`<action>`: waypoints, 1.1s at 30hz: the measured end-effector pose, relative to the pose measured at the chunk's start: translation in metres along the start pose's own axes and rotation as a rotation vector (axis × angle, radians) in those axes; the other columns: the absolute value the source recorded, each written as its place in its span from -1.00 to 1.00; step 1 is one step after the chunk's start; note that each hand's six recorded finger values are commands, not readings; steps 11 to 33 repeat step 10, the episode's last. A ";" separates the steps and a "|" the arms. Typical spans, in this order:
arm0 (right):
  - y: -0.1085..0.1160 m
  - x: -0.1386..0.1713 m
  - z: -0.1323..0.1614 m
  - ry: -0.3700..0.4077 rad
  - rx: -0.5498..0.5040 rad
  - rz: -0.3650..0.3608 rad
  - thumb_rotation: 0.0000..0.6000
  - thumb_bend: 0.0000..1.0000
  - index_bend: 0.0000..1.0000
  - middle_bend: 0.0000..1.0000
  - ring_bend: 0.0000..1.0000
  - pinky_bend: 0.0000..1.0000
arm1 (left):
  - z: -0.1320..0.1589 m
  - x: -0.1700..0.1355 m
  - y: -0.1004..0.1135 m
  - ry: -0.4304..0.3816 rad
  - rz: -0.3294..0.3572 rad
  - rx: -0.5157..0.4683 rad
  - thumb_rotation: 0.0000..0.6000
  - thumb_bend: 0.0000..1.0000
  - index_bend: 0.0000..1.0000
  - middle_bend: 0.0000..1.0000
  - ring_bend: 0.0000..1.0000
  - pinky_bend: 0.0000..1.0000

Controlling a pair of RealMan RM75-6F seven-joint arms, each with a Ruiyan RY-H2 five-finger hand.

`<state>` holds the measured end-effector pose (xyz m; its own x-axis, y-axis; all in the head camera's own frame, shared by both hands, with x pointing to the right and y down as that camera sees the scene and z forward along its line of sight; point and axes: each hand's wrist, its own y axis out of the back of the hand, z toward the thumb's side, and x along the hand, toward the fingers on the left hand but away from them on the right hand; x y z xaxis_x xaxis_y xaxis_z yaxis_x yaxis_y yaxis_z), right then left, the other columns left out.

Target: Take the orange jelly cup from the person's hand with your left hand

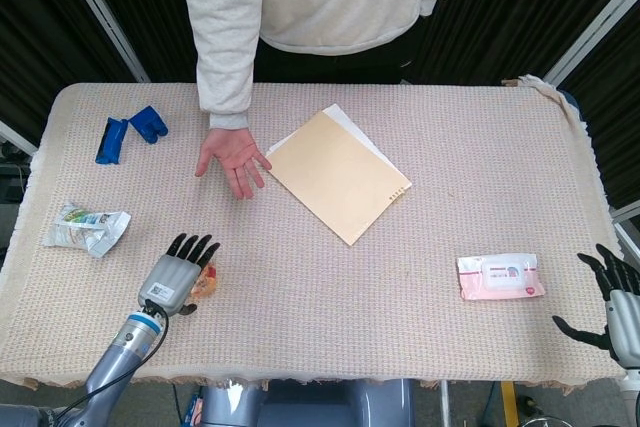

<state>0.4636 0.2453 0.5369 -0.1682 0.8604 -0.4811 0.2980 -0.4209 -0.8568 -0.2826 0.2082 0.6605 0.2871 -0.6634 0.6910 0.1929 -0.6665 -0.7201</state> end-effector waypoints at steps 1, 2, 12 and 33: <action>0.000 0.000 0.000 0.000 0.001 0.000 1.00 -0.85 -0.71 -1.00 -1.00 -1.00 | -0.002 -0.004 0.005 0.003 0.012 -0.012 1.00 -0.67 -0.96 -1.00 -1.00 -1.00; 0.000 0.000 0.000 0.001 0.002 0.000 1.00 -0.85 -0.70 -1.00 -1.00 -1.00 | -0.003 -0.007 0.009 0.007 0.023 -0.024 1.00 -0.67 -0.96 -1.00 -1.00 -1.00; -0.002 -0.001 0.002 0.010 0.022 0.001 1.00 -0.85 -0.71 -1.00 -1.00 -1.00 | -0.034 -0.058 0.036 0.046 0.162 -0.077 1.00 -0.69 -0.98 -1.00 -1.00 -1.00; -0.002 -0.001 0.002 0.010 0.022 0.001 1.00 -0.85 -0.71 -1.00 -1.00 -1.00 | -0.034 -0.058 0.036 0.046 0.162 -0.077 1.00 -0.69 -0.98 -1.00 -1.00 -1.00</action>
